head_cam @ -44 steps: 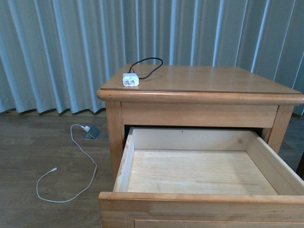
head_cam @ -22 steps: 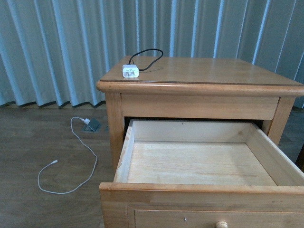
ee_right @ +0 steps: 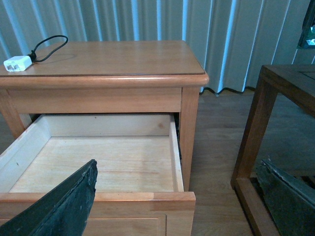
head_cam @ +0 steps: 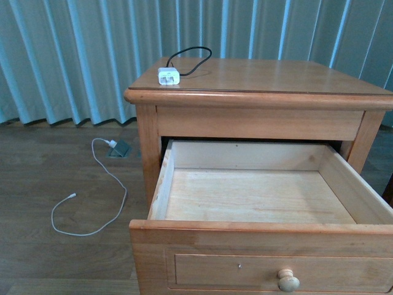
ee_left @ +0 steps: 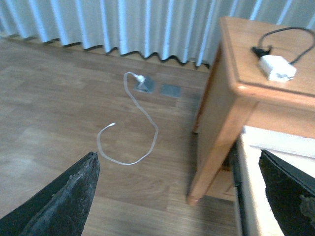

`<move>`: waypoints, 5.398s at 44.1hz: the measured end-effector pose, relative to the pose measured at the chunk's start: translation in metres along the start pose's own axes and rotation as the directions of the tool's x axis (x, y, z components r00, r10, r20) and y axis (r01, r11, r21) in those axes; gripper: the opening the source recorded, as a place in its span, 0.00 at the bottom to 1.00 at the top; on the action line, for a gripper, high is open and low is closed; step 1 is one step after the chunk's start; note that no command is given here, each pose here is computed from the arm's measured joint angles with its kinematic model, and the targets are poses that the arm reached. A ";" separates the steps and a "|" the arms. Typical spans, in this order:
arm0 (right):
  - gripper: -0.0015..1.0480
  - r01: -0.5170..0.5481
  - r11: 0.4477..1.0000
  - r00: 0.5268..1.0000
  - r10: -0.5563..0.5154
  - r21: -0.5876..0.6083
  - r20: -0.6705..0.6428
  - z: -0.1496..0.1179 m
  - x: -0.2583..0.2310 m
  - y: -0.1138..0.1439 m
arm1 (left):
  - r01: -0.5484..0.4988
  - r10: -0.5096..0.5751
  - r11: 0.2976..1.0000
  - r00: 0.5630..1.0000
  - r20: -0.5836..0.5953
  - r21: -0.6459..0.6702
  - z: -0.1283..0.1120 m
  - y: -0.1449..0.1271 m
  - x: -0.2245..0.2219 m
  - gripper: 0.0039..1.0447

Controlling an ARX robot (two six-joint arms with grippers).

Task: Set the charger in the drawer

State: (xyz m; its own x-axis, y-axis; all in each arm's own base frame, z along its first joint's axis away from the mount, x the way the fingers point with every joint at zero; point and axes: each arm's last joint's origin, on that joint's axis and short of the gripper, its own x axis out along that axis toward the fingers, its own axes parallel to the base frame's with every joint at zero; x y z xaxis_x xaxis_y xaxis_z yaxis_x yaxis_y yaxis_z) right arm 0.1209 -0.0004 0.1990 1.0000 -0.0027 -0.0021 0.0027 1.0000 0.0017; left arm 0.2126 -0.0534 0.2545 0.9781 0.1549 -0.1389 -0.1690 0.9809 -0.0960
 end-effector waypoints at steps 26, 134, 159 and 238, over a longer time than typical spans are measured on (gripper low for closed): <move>0.92 0.000 1.000 1.000 0.000 0.000 0.000 0.000 0.000 0.000 | 0.237 -0.239 0.971 0.968 -0.080 -0.029 0.034 -0.115 0.175 0.94; 0.92 0.000 1.000 1.000 0.000 0.000 0.000 0.000 0.000 0.000 | 0.623 -0.536 0.746 0.771 -0.343 0.234 -0.056 -0.194 0.108 0.38; 0.92 0.000 1.000 1.000 0.000 0.000 0.000 0.000 0.000 0.000 | 0.606 -0.455 0.753 0.760 -0.464 0.255 -0.124 -0.221 0.154 0.38; 0.92 0.000 1.000 1.000 0.000 0.000 0.000 0.000 0.000 0.000 | -0.106 0.110 0.992 0.992 0.067 -0.062 -0.001 -0.016 -0.067 0.94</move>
State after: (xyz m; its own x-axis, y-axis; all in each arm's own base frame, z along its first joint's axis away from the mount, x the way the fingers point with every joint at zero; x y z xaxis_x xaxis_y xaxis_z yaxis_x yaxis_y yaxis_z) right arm 0.1209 -0.0004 0.1988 1.0000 -0.0027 -0.0025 0.0027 1.0000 0.0017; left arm 0.1499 -0.0796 0.2645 0.9595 0.2693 -0.0827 -0.2788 0.9498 -0.1418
